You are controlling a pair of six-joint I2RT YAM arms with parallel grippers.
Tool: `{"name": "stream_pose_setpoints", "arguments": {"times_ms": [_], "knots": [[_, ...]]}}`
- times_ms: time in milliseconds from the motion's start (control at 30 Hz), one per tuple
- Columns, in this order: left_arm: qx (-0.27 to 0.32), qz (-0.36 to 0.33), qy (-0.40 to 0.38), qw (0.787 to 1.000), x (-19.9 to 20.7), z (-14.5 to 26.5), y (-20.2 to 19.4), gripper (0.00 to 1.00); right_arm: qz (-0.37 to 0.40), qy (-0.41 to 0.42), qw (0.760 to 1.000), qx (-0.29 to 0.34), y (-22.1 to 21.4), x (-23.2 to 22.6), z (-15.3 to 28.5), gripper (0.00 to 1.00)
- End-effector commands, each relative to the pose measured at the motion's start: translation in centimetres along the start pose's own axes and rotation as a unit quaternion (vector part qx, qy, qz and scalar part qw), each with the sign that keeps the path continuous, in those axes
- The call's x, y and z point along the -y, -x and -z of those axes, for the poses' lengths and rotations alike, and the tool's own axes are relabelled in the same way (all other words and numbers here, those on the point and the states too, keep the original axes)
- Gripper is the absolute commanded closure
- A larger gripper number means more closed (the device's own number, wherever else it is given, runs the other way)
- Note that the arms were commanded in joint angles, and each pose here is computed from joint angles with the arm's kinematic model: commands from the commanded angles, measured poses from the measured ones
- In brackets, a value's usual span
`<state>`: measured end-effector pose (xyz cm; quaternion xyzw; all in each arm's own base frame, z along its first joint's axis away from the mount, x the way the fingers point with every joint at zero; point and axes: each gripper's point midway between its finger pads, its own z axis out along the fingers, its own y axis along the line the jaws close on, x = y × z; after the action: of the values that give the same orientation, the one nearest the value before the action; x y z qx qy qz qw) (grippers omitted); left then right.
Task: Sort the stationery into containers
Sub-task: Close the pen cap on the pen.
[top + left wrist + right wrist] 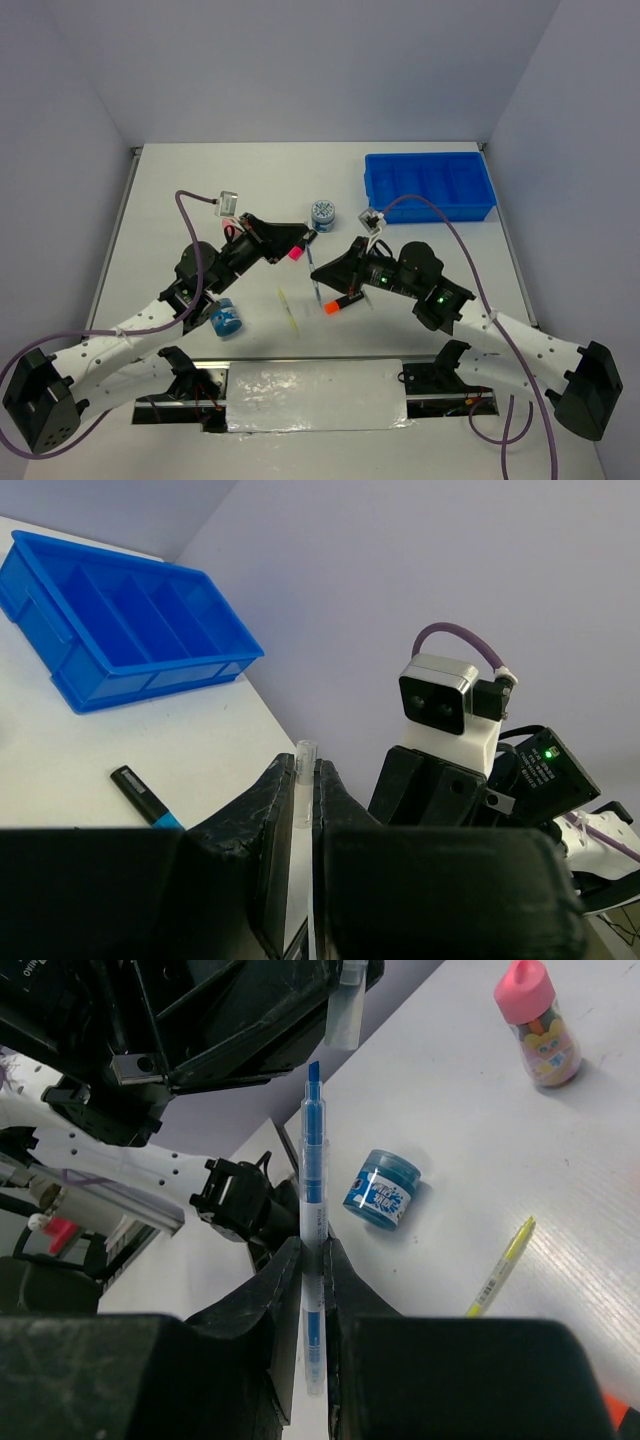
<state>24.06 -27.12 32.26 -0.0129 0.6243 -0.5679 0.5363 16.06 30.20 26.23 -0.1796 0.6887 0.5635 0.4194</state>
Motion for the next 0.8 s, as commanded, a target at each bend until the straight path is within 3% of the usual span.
{"name": "stream_pose_setpoints", "arguments": {"times_ms": [0,767], "knots": [[0.017,0.004,-0.034,0.999,1.91,-0.01,1.11,0.97,0.017,0.023,0.999,0.031,2.57,-1.98,-0.52,1.00],[0.028,-0.002,-0.021,0.999,1.90,0.64,1.87,0.96,0.016,0.012,0.999,0.030,2.71,-1.44,-1.17,1.00]]}}
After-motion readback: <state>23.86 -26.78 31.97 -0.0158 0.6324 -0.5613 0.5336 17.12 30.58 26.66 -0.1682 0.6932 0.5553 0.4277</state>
